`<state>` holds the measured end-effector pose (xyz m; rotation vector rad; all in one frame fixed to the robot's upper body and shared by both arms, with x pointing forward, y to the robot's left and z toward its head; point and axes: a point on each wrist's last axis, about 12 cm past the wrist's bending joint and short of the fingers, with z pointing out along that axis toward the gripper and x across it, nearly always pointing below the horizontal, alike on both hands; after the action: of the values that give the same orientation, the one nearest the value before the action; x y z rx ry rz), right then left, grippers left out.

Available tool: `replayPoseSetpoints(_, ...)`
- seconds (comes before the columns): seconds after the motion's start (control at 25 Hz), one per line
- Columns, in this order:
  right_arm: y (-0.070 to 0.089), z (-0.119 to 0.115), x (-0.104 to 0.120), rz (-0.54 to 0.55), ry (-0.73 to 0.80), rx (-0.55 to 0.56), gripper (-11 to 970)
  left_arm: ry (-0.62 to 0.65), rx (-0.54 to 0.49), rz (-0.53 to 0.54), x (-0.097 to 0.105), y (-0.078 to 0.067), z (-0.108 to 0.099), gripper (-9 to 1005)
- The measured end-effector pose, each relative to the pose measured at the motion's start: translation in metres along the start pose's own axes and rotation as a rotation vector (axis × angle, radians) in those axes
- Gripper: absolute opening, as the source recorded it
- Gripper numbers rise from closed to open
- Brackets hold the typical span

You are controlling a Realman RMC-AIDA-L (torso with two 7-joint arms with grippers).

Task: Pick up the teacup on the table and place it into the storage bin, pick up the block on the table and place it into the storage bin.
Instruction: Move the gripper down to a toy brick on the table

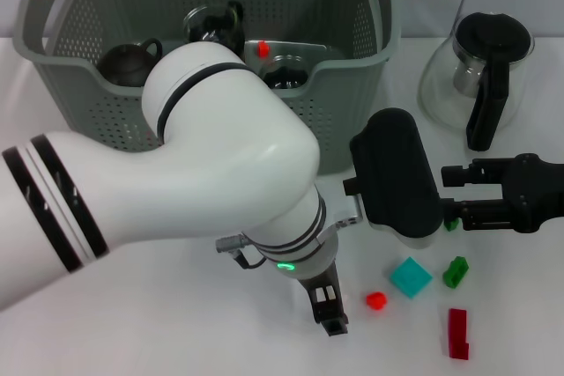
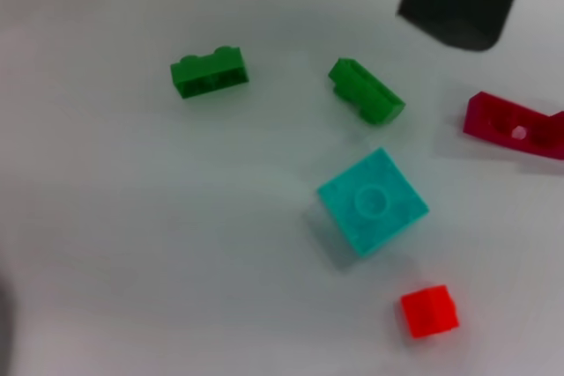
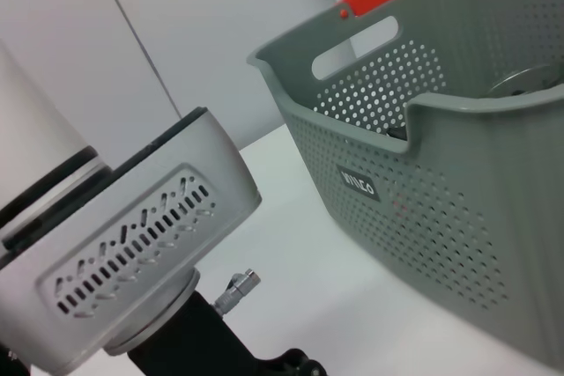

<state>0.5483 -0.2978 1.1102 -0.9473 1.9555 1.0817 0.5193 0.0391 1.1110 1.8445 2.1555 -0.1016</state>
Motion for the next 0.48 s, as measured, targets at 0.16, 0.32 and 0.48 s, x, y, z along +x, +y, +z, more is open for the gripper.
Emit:
replayPoseSetpoints(0.16, -0.0006, -0.0002, 0.0005, -0.002, 0.0, 0.007, 744, -0.006, 0.007, 0.0, -0.0017, -0.0007, -0.0002, 817)
replayPoseSetpoints(0.32, -0.0006, 0.0, 0.0006, -0.004, 0.001, 0.006, 744, -0.001, 0.019, -0.014, -0.002, 0.0001, 0.0026, 732)
replayPoseSetpoints(0.48, -0.0007, 0.0004, 0.0008, -0.005, 0.003, 0.007, 744, 0.004, 0.034, -0.037, -0.0006, 0.0017, 0.008, 648)
